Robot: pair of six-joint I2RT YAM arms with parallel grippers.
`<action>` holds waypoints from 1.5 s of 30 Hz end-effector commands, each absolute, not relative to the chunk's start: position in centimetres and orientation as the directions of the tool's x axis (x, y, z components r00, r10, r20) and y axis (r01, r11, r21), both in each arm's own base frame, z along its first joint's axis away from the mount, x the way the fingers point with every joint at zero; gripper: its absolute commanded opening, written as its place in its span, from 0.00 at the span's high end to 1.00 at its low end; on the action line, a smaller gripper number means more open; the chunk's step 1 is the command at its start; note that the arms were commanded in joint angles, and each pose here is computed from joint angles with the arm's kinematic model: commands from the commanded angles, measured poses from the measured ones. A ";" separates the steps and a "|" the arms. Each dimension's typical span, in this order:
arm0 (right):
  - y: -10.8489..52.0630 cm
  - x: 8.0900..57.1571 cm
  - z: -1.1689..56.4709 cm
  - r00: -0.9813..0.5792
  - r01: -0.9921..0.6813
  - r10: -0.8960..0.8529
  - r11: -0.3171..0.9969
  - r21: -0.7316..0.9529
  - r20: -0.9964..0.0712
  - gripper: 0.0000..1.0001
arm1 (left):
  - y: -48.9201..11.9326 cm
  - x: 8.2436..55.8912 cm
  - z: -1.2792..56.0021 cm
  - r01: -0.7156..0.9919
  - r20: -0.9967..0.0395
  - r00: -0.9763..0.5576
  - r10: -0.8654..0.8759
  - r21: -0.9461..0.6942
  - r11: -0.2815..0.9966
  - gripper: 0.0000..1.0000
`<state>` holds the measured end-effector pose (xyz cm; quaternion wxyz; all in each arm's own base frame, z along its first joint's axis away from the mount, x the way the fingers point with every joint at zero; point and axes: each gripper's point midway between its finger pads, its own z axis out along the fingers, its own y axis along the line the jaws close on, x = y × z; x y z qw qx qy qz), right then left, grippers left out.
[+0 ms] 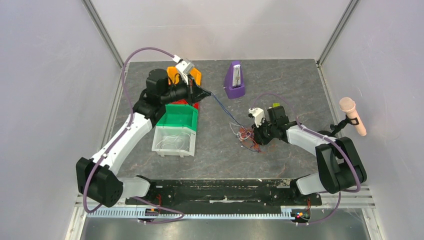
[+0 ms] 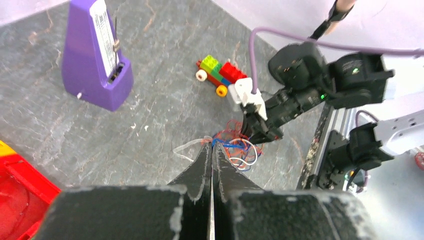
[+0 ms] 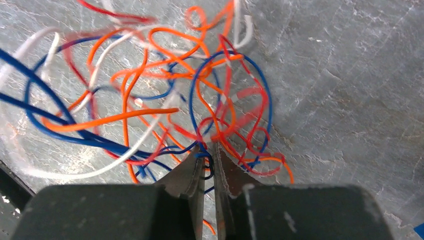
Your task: Untangle the cables
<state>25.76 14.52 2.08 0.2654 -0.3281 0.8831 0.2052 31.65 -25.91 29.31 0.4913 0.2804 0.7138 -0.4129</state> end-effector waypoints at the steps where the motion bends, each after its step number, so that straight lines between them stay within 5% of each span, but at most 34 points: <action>1: 13.7 25.4 1.2 -0.647 -0.693 -0.504 0.702 0.165 -0.573 0.88 | -24.3 31.7 38.7 0.812 -0.965 -0.232 -0.124 -0.263 0.522 0.98; 19: 13.3 25.1 0.3 -0.645 -0.705 -0.535 0.692 0.155 -0.547 0.88 | -19.0 32.9 55.4 0.755 -0.973 0.049 -0.226 -0.112 0.646 0.98; 29: 14.8 26.2 2.7 -0.622 -0.722 -0.508 0.666 0.186 -0.596 0.85 | -16.1 33.8 46.0 0.675 -0.993 -0.121 0.016 -0.070 0.734 0.98; 34: 15.0 26.3 3.2 -0.611 -0.733 -0.509 0.654 0.189 -0.606 0.85 | -13.9 34.2 41.6 0.634 -0.993 -0.066 0.100 0.036 0.772 0.98; 39: 15.6 25.9 4.4 -0.603 -0.758 -0.528 0.614 0.222 -0.598 0.58 | -15.5 32.6 39.5 0.759 -0.984 -0.075 0.160 0.048 0.650 0.98; 45: 17.4 28.1 12.6 -0.452 -0.826 -0.489 0.545 0.143 -0.746 0.21 | -16.1 32.4 38.0 0.775 -0.973 -0.186 0.140 -0.058 0.629 0.98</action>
